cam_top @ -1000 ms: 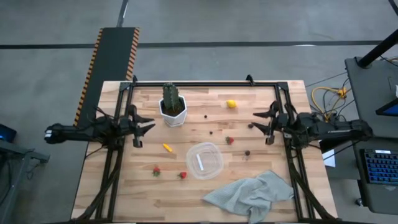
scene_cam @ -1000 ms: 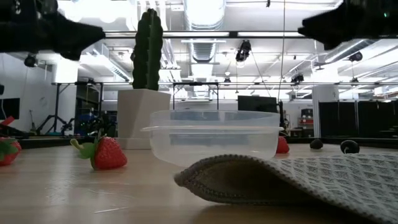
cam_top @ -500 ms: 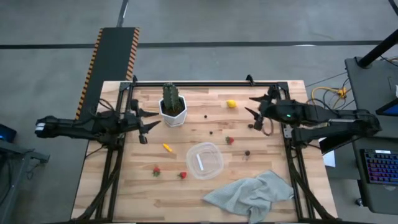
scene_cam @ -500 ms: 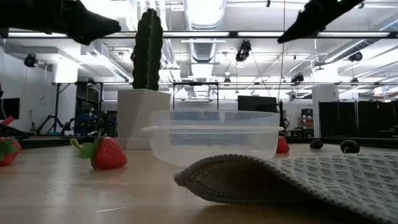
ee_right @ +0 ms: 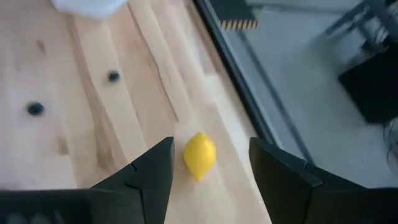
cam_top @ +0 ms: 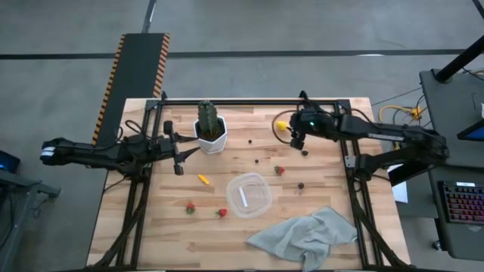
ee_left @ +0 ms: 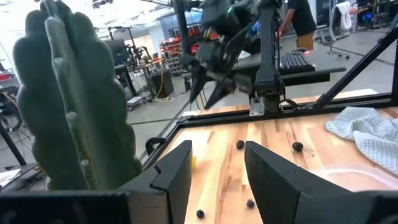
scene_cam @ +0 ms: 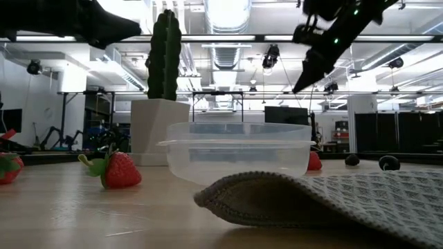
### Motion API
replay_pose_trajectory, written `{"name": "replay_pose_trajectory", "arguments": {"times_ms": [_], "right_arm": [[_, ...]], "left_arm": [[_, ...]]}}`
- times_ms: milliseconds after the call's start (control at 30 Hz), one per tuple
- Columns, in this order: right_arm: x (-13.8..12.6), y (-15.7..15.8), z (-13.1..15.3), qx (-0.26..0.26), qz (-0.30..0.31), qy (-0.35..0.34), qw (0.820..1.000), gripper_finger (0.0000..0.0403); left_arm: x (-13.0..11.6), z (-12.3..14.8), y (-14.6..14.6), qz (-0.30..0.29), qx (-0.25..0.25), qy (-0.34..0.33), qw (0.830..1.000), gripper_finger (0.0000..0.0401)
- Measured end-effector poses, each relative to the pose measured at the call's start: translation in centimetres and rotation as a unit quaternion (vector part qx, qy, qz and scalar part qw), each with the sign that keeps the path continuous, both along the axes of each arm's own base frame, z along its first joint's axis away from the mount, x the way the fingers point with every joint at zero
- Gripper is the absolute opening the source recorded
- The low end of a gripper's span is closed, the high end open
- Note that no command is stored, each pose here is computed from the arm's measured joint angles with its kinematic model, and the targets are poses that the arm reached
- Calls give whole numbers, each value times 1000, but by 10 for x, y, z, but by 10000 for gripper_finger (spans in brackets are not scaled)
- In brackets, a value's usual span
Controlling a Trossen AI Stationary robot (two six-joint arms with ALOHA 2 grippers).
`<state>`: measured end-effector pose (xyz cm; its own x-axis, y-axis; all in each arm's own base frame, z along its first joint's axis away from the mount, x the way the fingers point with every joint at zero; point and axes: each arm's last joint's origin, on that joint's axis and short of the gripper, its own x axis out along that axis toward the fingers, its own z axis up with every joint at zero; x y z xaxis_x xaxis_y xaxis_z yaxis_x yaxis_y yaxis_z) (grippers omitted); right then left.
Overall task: Pick and placing Produce into tupperware
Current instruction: Put the yellow lemon into the transparent container
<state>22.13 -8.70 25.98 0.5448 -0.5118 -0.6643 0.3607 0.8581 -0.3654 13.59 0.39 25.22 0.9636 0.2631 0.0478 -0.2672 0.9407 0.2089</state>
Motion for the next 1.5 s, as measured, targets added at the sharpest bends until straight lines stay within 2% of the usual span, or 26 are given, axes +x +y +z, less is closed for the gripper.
{"name": "replay_pose_trajectory", "arguments": {"times_ms": [400,767,967,1133,1333,1500], "right_arm": [[25,-47,-27,97,4,40,994,201],[57,-69,-60,160,2,156,975,201],[71,-77,-59,155,8,168,973,201],[68,-81,-53,148,11,185,971,201],[60,-88,-56,133,-14,211,968,201],[57,-90,-59,161,-13,194,967,201]], "left_arm": [[-1,0,0,-1,0,-1,1000,135],[-1,-2,0,-3,0,10,1000,135],[-1,-3,0,-4,-1,17,1000,135],[-1,-4,0,-4,-2,22,1000,135],[-1,-4,0,-4,-3,23,1000,135],[-1,-5,0,-4,-3,23,1000,135]]}}
